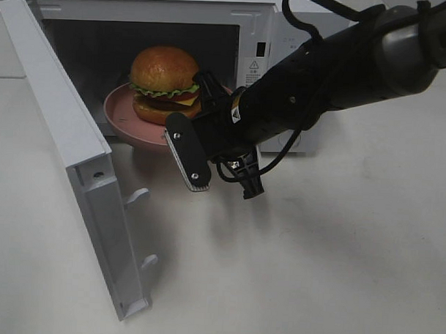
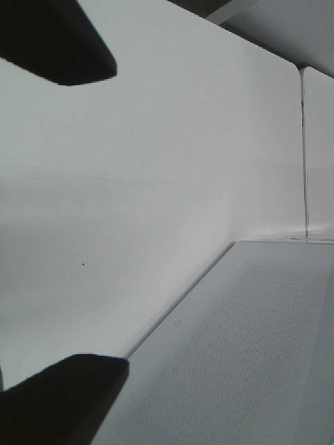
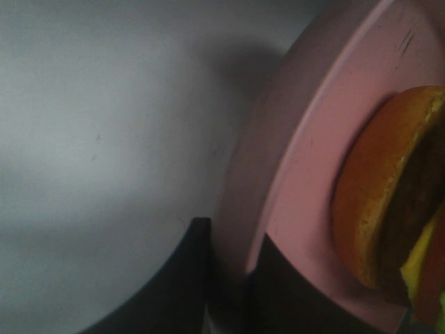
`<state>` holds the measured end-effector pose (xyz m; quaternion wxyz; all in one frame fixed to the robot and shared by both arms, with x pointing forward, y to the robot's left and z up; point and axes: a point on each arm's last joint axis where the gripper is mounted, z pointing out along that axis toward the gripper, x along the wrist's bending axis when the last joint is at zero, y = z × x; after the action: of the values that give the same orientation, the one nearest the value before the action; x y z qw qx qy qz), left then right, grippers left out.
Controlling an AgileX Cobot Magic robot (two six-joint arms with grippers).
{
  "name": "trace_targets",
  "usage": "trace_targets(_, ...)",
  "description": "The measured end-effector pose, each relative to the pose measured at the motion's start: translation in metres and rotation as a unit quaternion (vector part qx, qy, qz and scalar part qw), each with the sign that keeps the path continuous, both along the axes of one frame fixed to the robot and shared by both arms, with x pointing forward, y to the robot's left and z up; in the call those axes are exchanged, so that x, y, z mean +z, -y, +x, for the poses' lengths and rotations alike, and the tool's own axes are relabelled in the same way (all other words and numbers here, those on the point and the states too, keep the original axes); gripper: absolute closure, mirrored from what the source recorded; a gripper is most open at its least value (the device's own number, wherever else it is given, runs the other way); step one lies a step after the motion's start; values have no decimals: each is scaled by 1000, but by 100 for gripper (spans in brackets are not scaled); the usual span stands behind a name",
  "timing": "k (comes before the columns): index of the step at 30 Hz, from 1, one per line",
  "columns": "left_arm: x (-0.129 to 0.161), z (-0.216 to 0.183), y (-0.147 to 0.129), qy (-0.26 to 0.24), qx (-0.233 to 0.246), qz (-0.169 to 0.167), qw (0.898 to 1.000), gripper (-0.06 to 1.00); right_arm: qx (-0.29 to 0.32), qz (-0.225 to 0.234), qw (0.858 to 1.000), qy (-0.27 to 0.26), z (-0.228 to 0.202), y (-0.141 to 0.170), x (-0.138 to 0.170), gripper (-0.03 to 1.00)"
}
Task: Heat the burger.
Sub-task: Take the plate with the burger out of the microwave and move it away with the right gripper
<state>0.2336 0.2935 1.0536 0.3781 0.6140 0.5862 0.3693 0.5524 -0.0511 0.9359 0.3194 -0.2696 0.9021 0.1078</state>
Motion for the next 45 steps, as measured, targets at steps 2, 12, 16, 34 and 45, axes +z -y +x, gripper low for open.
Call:
trace_targets(2,0,0,0,0,0,0,1000,-5,6,2,1000,5,-10,7,4,85)
trace_targets(12,0,0,0,0,0,0,1000,-5,9,5,1000,7,-36,26,12,85)
trace_targets(16,0,0,0,0,0,0,1000,-5,9,4,1000,5,-43,32,14,85)
trace_targets(34,0,0,0,0,0,0,1000,-5,6,7,1000,9,-89,70,33,85)
trace_targets(45,0,0,0,0,0,0,1000,-5,-1,2,1000,10,-123,99,47,85)
